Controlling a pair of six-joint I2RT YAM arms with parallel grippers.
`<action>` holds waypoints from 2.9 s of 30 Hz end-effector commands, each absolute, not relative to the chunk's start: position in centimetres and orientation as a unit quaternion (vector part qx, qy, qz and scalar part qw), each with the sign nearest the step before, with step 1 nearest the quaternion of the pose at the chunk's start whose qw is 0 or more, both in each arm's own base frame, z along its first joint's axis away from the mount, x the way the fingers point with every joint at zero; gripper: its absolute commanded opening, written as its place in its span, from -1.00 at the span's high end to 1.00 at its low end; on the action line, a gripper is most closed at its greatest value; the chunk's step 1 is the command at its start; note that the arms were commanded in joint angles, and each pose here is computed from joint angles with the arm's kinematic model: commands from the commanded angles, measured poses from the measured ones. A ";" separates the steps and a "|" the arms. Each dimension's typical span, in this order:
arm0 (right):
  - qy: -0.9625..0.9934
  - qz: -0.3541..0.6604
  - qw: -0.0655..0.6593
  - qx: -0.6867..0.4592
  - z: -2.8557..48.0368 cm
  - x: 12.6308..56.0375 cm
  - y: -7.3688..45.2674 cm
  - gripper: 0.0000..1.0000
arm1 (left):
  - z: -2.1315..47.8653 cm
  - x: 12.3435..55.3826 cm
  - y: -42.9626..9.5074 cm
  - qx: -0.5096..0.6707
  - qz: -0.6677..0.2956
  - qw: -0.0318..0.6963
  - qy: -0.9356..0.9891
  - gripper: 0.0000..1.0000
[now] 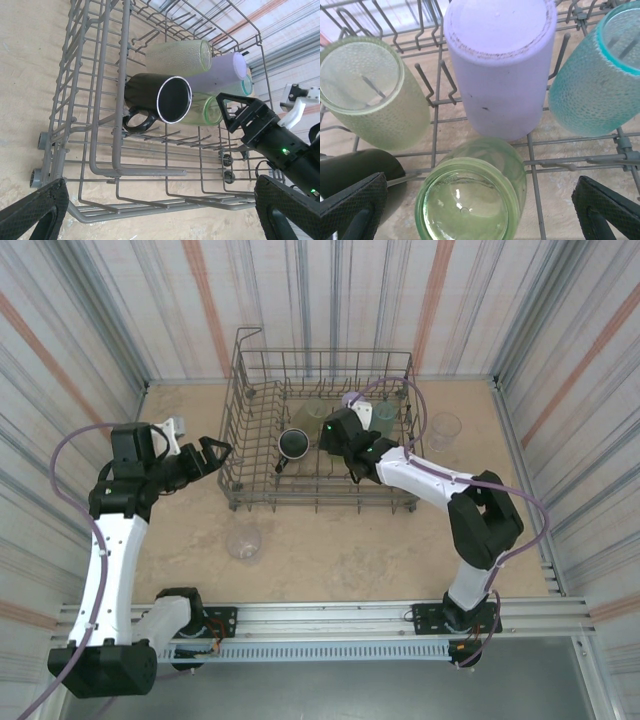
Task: Load the cups into the dish rack
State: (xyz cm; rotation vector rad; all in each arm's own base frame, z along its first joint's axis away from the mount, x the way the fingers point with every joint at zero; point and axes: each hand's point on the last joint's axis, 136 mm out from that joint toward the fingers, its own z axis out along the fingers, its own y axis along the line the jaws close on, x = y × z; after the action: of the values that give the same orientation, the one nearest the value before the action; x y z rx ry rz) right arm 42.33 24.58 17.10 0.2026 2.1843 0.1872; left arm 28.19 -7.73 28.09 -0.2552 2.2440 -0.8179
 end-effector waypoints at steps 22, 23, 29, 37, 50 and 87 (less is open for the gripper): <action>0.876 0.163 0.439 0.113 21.5 33.8 19.7 -0.98 | 25.9 22.6 -7.1 -0.164 -0.260 0.336 0.890 -0.97; 0.875 0.166 0.441 0.114 21.7 33.4 19.4 -0.98 | 25.7 22.2 -7.1 -0.163 -0.250 0.332 0.895 -0.97; 0.866 0.180 0.450 0.122 22.2 31.4 17.9 -0.98 | 24.2 19.9 -7.7 -0.159 -0.226 0.312 0.909 -0.97; 0.869 0.183 0.446 0.113 22.1 29.9 17.0 -0.98 | 21.7 18.0 -8.6 -0.161 -0.216 0.287 0.919 -0.97; 0.874 0.190 0.433 0.112 21.1 28.2 16.2 -0.98 | 17.2 17.6 -11.5 -0.123 -0.175 0.250 0.944 -0.97; 0.875 0.168 0.437 0.127 20.0 27.3 14.4 -0.98 | 9.5 18.7 -15.2 -0.058 -0.119 0.195 0.972 -0.16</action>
State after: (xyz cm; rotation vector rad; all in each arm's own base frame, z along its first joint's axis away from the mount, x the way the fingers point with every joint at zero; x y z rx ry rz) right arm 27.50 14.87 21.11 0.2983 2.1534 0.4562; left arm 18.76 -14.92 10.09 -0.1860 2.7184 -0.3382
